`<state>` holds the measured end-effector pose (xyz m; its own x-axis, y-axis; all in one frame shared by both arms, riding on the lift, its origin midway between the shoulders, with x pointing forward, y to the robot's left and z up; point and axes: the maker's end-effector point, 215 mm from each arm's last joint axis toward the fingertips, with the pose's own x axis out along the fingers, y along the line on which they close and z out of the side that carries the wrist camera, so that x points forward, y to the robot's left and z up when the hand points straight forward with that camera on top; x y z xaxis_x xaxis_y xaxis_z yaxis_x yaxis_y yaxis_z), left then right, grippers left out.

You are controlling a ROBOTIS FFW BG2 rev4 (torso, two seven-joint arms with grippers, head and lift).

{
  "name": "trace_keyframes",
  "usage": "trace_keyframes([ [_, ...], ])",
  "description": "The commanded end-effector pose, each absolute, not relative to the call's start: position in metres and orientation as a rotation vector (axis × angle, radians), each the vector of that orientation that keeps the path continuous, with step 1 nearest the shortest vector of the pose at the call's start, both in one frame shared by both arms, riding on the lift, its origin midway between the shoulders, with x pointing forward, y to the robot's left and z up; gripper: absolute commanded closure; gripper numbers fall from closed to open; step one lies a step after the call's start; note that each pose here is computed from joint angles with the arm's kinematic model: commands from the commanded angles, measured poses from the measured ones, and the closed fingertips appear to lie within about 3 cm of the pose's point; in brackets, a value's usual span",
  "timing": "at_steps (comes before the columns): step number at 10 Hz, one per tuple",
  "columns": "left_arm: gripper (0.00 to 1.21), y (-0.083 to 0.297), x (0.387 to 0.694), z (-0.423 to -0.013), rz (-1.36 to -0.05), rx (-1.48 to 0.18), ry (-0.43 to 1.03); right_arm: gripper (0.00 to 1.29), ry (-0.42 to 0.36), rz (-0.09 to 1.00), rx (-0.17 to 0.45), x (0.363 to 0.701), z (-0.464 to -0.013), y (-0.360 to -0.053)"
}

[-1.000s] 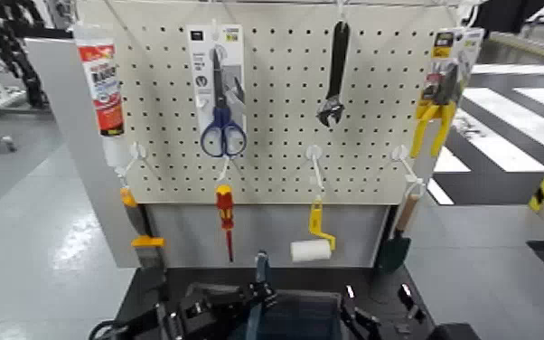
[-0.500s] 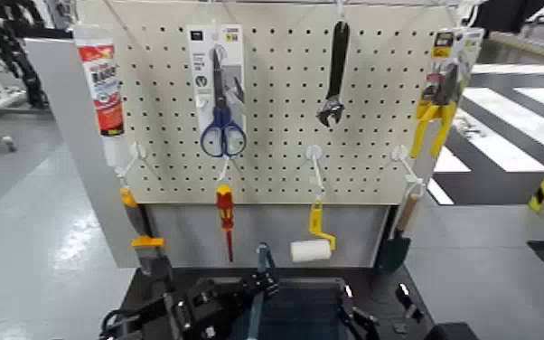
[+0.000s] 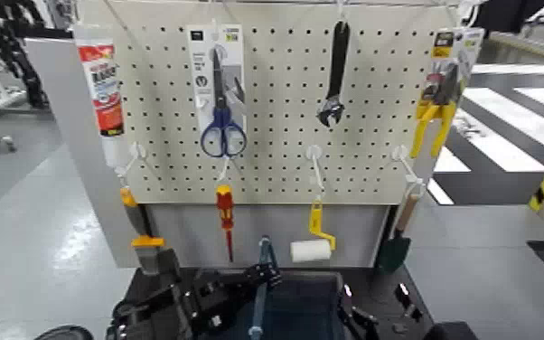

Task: Place the crate on the table.

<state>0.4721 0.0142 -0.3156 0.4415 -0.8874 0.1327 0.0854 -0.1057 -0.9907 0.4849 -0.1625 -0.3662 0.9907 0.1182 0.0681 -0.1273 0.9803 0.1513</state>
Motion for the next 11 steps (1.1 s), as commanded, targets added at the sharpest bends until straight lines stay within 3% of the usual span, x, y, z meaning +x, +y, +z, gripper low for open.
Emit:
trace_keyframes([
  [1,1.12,0.012,0.478,-0.321,-0.960,-1.434,0.759,0.15,-0.059,0.124,0.158,0.485,-0.366,-0.162],
  [6,1.08,0.012,0.489,-0.327,-0.931,-1.443,0.732,0.14,-0.060,0.125,0.157,0.485,-0.367,-0.162],
  [7,0.96,0.011,0.488,-0.329,-0.927,-1.445,0.733,0.15,-0.062,0.126,0.156,0.486,-0.366,-0.163],
  [8,0.76,0.012,0.491,-0.330,-0.918,-1.447,0.724,0.15,-0.061,0.127,0.156,0.485,-0.367,-0.162],
  [11,0.52,0.010,0.491,-0.330,-0.923,-1.462,0.708,0.15,-0.059,0.128,0.156,0.485,-0.368,-0.162],
])
